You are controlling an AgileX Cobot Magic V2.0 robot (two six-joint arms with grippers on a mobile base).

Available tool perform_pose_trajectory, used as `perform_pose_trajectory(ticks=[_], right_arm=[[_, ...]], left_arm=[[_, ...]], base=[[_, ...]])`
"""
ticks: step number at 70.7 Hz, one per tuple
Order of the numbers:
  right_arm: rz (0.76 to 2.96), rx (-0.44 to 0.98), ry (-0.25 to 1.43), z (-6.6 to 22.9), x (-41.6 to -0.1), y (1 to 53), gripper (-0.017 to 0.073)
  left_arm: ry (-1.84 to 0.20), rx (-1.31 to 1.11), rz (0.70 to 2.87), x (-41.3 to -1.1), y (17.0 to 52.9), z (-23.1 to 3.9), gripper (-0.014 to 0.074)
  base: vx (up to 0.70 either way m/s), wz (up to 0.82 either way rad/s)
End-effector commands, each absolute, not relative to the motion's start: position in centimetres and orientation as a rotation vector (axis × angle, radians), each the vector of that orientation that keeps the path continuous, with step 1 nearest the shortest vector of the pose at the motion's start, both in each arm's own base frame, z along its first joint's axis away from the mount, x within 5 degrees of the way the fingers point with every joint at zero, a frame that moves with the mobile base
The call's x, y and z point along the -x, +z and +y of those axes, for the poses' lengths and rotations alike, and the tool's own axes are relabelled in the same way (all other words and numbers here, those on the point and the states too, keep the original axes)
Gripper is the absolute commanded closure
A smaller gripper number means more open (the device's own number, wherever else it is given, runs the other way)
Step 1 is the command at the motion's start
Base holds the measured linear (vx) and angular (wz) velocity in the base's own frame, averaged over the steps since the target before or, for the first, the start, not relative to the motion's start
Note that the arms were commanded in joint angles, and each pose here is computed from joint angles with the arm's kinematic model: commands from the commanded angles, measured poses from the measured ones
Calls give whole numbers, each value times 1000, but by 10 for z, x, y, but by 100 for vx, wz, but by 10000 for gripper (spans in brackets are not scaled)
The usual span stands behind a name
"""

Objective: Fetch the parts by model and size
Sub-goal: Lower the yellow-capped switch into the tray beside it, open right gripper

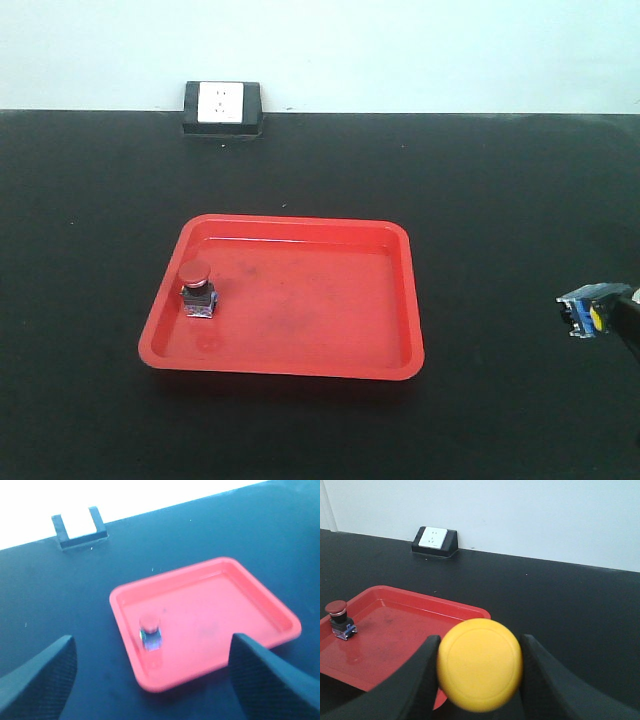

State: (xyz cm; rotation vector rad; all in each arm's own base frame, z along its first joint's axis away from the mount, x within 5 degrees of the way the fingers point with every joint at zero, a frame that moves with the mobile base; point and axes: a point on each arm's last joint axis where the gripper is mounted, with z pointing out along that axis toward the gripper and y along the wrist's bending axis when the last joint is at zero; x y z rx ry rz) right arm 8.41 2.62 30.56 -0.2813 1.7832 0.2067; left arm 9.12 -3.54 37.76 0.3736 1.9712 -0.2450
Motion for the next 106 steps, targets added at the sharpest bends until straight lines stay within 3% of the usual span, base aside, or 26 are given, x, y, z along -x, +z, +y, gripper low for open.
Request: perform_pose_trajectory(ticks=[1,24,36,48,83,96,106], right_arm=[[1670,277,199,26,-85,323,564],[1609,261,212,26,-85,329,564],[1507,189,280,26,-85,339,564],[1539,189,281,29,-93,337,564],[1817,283,206,62,-203,342,555],[1941,455,199,101,-252,327,552],[2089,431,249,121,-287,308,552]], left_arm=[[-274,-348,1879,-78,373,-32,0],[-271,-356,1928,-58,322,-25,0],[-270,-356,1934,-58,317,-25,0],[-270,-356,1935,-58,317,-25,0],[-270,-356,1934,-58,317,-25,0],[-270,-356,1934,-58,317,-25,0],[-270,-356,1934,-58,317,-25,0]], base=[[0,0],[0,0],[0,0],[0,0],[0,0],[0,0],[0,0]])
